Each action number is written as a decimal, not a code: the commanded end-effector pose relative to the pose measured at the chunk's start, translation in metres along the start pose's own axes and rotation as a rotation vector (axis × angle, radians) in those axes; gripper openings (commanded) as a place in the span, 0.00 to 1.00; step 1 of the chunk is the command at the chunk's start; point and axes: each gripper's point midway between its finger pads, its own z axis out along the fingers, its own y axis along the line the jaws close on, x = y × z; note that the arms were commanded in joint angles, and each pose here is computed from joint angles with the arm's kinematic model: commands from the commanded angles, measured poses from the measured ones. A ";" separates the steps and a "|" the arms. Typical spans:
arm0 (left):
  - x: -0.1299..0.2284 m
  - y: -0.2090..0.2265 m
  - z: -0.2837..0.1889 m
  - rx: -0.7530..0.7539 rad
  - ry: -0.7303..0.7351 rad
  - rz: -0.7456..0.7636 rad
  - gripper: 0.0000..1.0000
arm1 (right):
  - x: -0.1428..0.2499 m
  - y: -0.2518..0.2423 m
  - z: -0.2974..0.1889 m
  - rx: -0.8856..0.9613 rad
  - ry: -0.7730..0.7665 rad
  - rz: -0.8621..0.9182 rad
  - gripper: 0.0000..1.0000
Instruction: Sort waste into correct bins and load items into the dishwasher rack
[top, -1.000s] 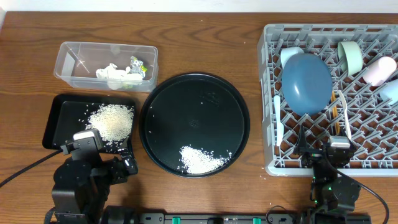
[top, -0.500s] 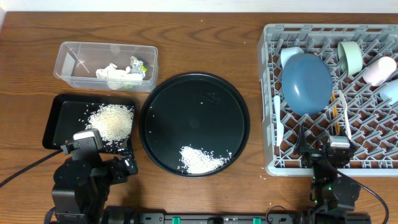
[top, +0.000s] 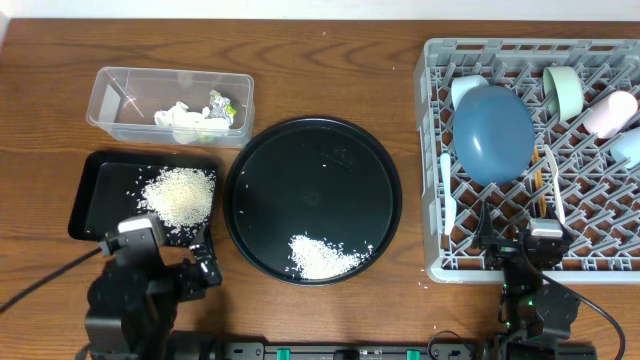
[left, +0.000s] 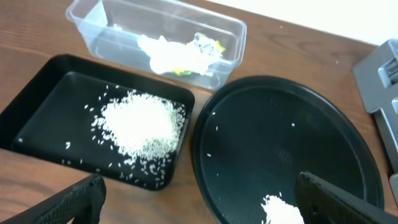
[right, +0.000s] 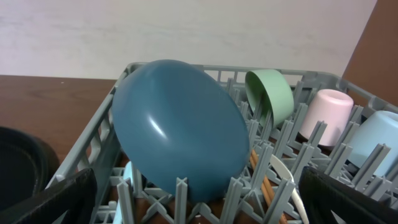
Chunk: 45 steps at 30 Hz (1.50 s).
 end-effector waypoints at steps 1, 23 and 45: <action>0.011 0.006 0.010 -0.005 -0.046 0.036 0.98 | 0.000 0.002 0.000 -0.004 -0.002 -0.010 0.99; 0.008 0.009 0.090 0.049 -0.585 0.161 0.98 | 0.000 0.002 0.000 -0.004 -0.002 -0.010 0.99; 0.048 0.016 0.112 0.032 -0.394 0.165 0.98 | 0.000 0.002 0.000 -0.004 -0.001 -0.010 0.99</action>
